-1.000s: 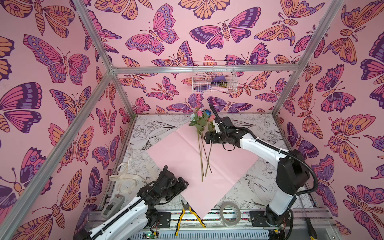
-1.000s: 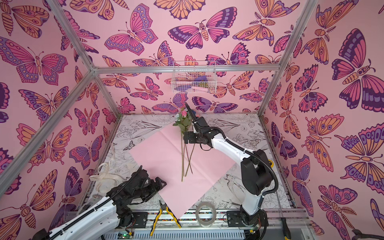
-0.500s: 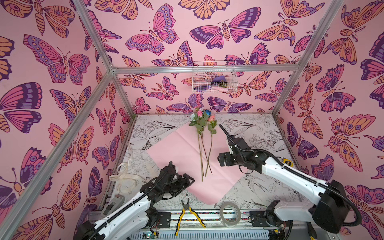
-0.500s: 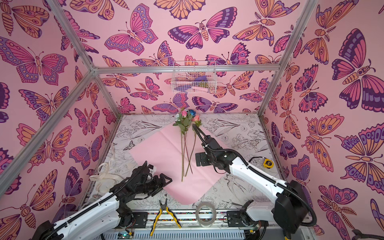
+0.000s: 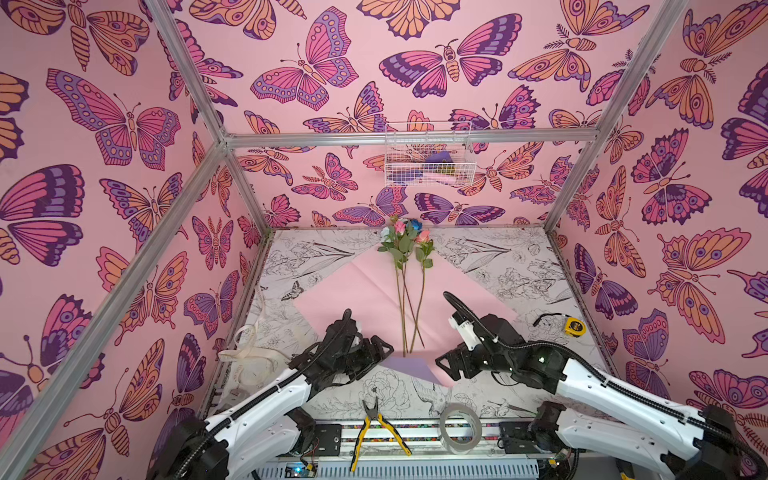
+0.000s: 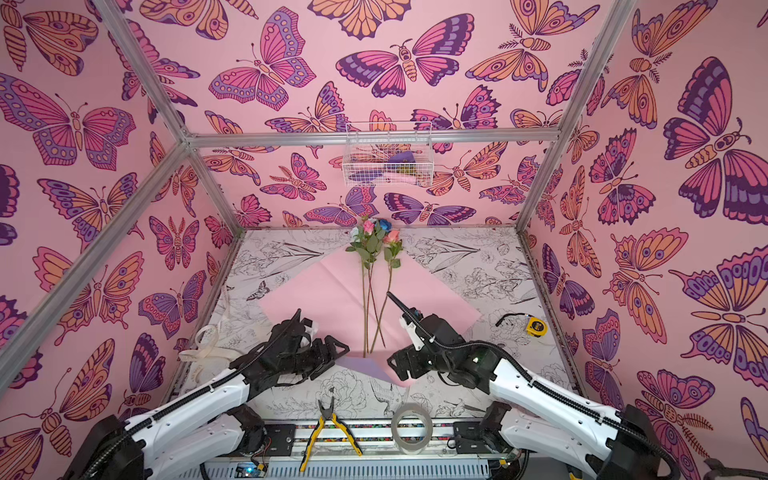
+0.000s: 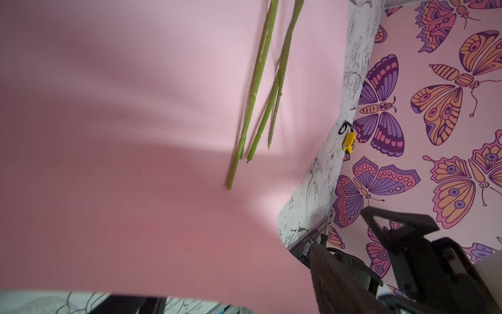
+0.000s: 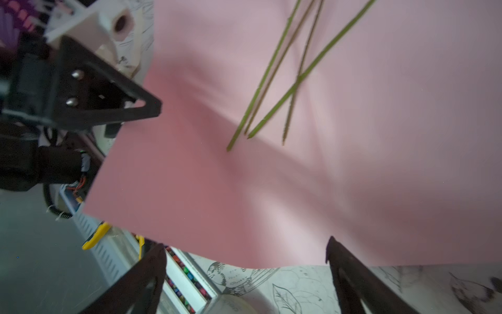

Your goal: Tie the bouquet of fake flowers

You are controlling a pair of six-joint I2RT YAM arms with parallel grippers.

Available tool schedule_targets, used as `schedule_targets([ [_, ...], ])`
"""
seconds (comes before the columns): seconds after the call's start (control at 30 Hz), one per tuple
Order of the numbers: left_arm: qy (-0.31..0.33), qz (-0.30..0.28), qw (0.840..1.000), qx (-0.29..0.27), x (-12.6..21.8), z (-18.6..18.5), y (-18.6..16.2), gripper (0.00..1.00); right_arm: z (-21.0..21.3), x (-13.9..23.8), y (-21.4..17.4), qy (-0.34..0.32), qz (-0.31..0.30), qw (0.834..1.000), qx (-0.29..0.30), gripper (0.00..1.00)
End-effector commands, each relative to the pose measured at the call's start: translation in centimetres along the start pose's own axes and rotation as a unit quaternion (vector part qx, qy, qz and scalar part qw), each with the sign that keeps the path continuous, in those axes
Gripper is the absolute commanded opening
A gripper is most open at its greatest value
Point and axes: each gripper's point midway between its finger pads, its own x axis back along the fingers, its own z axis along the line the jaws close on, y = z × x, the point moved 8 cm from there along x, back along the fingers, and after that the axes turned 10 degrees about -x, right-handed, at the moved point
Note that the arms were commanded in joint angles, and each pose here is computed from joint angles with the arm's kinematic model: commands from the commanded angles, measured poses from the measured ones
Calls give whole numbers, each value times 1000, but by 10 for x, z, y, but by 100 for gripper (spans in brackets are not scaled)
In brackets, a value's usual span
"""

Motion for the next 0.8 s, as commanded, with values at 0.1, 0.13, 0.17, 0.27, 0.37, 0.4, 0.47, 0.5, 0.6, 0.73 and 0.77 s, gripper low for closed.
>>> schedule_targets([
  [0.1,-14,0,1000,7,-4,-3,5,81,25,-21,-8,67,18,995,71,96],
  [0.13,-13,-1,1000,7,-4,-3,5,81,26,-24,-8,62,24,995,78,95],
  [0.17,-13,-2,1000,7,-4,-3,6,81,27,-28,-9,57,28,995,83,95],
  [0.27,-14,-3,1000,7,-3,-4,7,81,27,-40,-10,54,39,994,88,90],
  [0.37,-14,-5,1000,8,-3,-4,6,81,27,-48,-9,54,41,994,89,79],
  [0.4,-15,-6,1000,8,-2,-4,6,81,27,-51,-8,51,40,994,90,73],
  [0.47,-14,-6,1000,8,-1,-3,5,81,27,-53,-4,37,35,994,93,56],
  [0.5,-15,-8,1000,8,0,-4,6,81,27,-54,0,23,27,995,95,46],
  [0.6,-14,-13,1000,-2,4,-3,5,82,24,-57,12,-29,14,994,109,20],
  [0.73,31,-37,999,-20,18,1,9,84,27,-65,29,-74,16,986,148,6],
  [0.77,40,-45,998,-26,22,1,10,84,27,-68,33,-91,22,983,159,3],
])
